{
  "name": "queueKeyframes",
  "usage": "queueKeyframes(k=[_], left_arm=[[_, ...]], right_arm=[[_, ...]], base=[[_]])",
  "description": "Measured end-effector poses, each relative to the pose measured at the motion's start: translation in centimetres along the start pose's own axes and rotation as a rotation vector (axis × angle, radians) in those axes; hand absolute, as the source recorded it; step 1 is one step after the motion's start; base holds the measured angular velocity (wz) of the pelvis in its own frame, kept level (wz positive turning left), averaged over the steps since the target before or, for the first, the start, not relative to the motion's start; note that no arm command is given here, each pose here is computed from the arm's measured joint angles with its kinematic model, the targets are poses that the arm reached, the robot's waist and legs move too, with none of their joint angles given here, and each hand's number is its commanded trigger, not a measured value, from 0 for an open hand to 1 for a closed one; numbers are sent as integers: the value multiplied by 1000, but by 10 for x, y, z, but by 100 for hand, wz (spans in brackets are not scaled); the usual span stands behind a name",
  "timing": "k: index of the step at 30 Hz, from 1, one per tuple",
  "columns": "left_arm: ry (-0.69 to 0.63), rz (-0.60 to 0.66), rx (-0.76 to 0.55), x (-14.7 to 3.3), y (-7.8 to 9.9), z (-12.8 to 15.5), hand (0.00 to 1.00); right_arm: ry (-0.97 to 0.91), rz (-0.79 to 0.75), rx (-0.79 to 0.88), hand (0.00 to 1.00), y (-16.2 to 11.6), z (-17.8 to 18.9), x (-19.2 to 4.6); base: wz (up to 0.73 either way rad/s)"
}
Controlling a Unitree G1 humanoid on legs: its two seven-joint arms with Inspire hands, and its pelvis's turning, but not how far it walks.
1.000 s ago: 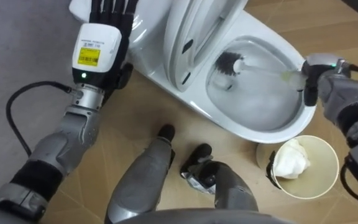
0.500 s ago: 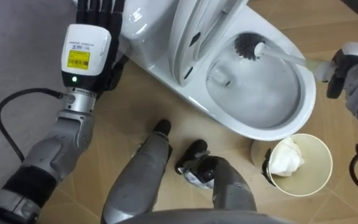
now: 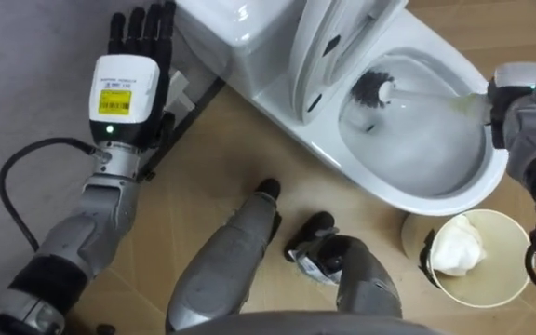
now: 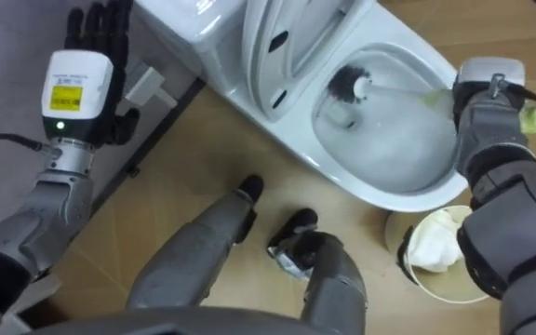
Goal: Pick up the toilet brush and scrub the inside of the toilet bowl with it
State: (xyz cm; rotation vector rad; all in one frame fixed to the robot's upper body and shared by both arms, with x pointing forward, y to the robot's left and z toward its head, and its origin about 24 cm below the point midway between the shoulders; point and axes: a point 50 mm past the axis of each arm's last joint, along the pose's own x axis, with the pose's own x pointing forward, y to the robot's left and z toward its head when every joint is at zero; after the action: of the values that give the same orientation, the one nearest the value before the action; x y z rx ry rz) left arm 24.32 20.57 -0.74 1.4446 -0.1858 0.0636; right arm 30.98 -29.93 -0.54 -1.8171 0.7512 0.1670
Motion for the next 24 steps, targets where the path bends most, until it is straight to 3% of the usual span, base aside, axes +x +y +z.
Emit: queueKeyframes(k=[5, 8, 15, 24], left_arm=[[28, -2, -78, 1, -4, 10, 0], [22, 5, -109, 11, -2, 18, 0], [68, -34, -196, 10, -6, 21, 0], [116, -22, -200, 12, -5, 18, 0]], right_arm=[[-18, -7, -39, 100, 4, 17, -3], [-24, -17, -59, 100, 3, 21, -4], [-37, 9, -76, 100, 11, 32, -8], [-50, 39, -50, 100, 24, 37, -13]], base=[[2], [0], [-2], [-2]])
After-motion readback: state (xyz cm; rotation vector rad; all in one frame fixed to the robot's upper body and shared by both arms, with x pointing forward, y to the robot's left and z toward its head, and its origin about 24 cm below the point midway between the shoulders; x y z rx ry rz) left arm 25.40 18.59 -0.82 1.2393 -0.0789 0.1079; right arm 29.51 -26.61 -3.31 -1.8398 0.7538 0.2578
